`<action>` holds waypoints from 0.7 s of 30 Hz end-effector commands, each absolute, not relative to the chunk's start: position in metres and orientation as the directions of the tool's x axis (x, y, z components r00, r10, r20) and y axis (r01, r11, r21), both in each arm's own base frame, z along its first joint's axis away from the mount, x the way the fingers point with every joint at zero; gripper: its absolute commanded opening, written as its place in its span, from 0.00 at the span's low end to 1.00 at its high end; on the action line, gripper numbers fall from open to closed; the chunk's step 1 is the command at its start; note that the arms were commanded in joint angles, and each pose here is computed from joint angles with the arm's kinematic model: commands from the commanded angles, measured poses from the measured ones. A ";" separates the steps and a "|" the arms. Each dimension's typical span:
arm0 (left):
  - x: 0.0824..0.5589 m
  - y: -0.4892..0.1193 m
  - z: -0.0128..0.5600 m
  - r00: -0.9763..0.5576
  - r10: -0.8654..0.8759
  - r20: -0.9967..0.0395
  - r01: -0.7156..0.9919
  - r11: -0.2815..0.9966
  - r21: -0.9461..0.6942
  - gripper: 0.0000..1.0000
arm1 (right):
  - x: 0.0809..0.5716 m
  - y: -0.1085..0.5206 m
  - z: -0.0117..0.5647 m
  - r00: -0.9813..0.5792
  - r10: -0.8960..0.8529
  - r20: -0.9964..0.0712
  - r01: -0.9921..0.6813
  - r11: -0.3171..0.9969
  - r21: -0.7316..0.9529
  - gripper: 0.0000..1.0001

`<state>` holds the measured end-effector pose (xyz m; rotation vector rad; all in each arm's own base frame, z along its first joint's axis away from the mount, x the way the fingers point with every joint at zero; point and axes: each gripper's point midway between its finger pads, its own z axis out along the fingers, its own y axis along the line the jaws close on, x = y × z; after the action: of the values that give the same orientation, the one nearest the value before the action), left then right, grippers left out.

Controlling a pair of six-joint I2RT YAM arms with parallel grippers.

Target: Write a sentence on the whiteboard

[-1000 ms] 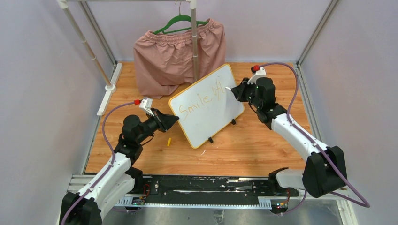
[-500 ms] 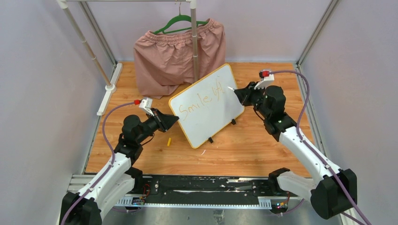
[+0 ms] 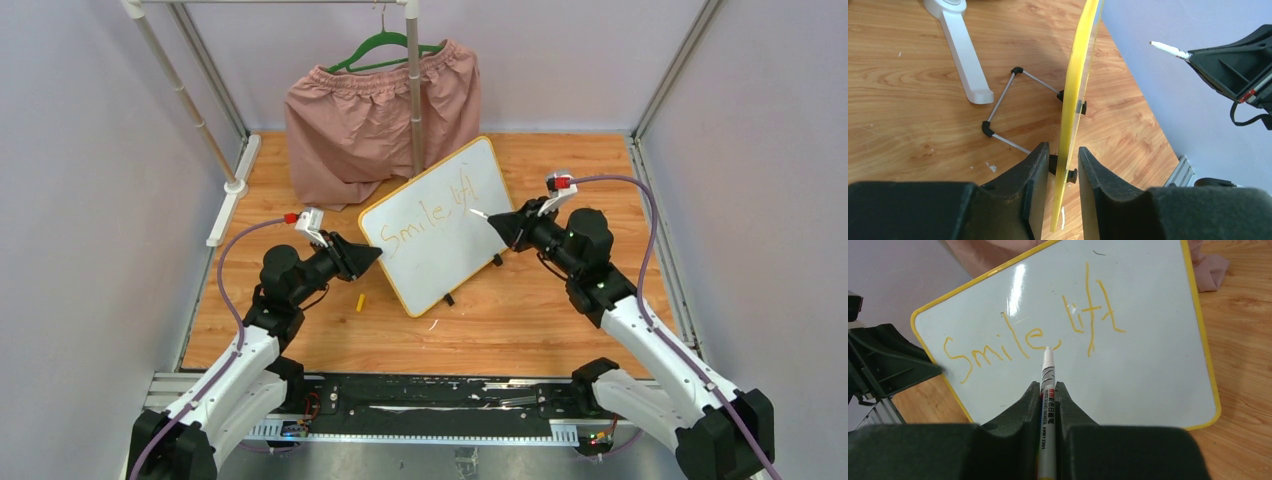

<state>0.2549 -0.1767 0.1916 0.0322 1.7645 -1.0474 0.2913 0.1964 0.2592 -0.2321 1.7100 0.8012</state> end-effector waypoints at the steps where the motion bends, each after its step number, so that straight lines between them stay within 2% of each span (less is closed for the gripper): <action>1: 0.256 -0.175 0.200 -0.436 -0.446 -0.782 0.483 0.617 -0.621 0.35 | 0.277 0.206 0.261 -0.302 0.238 -0.923 -0.597 0.708 0.378 0.00; 9: 0.252 -0.174 0.199 -0.440 -0.443 -0.781 0.478 0.621 -0.621 0.47 | 0.267 0.213 0.260 -0.300 0.204 -0.932 -0.631 0.690 0.354 0.00; 21: 0.247 -0.175 0.197 -0.449 -0.439 -0.778 0.490 0.608 -0.625 0.53 | 0.247 0.251 0.256 -0.261 0.083 -0.962 -0.714 0.654 0.250 0.00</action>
<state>0.2498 -0.1751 0.1993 0.0309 1.7421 -1.0542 0.2514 0.2385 0.2473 -0.4537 1.7145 0.8664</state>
